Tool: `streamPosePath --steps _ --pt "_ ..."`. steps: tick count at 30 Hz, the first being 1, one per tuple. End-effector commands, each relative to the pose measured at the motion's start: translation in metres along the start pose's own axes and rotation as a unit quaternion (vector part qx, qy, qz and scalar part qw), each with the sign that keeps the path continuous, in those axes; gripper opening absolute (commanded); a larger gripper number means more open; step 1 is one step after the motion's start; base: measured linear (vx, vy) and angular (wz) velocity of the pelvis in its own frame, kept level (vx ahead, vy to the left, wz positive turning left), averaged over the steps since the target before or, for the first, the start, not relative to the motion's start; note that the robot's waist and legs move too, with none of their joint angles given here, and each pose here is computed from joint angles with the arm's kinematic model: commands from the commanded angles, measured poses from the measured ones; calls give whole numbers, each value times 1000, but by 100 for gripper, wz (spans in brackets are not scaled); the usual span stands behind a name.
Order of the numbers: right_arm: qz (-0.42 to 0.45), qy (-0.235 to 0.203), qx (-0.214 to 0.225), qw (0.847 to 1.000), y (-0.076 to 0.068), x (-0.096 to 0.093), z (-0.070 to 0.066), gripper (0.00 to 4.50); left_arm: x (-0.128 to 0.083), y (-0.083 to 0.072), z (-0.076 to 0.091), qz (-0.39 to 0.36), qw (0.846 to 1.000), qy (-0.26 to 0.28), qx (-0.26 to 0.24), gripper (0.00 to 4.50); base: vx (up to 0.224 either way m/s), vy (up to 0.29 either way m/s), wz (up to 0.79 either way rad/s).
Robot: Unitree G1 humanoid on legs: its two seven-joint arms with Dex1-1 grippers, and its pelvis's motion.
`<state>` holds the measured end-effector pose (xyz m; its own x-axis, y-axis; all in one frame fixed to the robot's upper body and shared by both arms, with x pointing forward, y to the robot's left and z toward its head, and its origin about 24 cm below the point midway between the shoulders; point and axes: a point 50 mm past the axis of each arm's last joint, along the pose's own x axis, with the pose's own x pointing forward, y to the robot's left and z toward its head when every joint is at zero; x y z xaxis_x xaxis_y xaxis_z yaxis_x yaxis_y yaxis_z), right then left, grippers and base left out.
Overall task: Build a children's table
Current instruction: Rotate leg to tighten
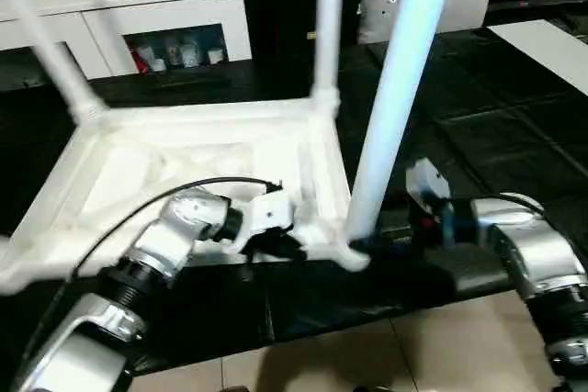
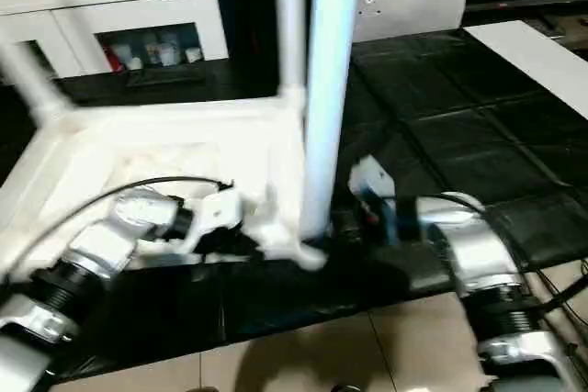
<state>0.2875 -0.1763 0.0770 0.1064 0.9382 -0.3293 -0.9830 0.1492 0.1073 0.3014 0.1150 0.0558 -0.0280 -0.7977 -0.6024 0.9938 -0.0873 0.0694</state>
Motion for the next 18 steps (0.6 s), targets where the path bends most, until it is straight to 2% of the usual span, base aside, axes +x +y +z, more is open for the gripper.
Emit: streamPosePath --steps 1,5,18 --pt "36 1 -6 999 5 1 3 373 4 -2 7 -44 998 7 34 0 0 0 0" --pt "64 14 -6 998 7 0 2 337 4 -3 6 -64 997 14 46 0 0 0 0" --pt "103 16 12 995 14 4 -2 225 5 -6 5 -85 995 6 47 0 0 0 0"
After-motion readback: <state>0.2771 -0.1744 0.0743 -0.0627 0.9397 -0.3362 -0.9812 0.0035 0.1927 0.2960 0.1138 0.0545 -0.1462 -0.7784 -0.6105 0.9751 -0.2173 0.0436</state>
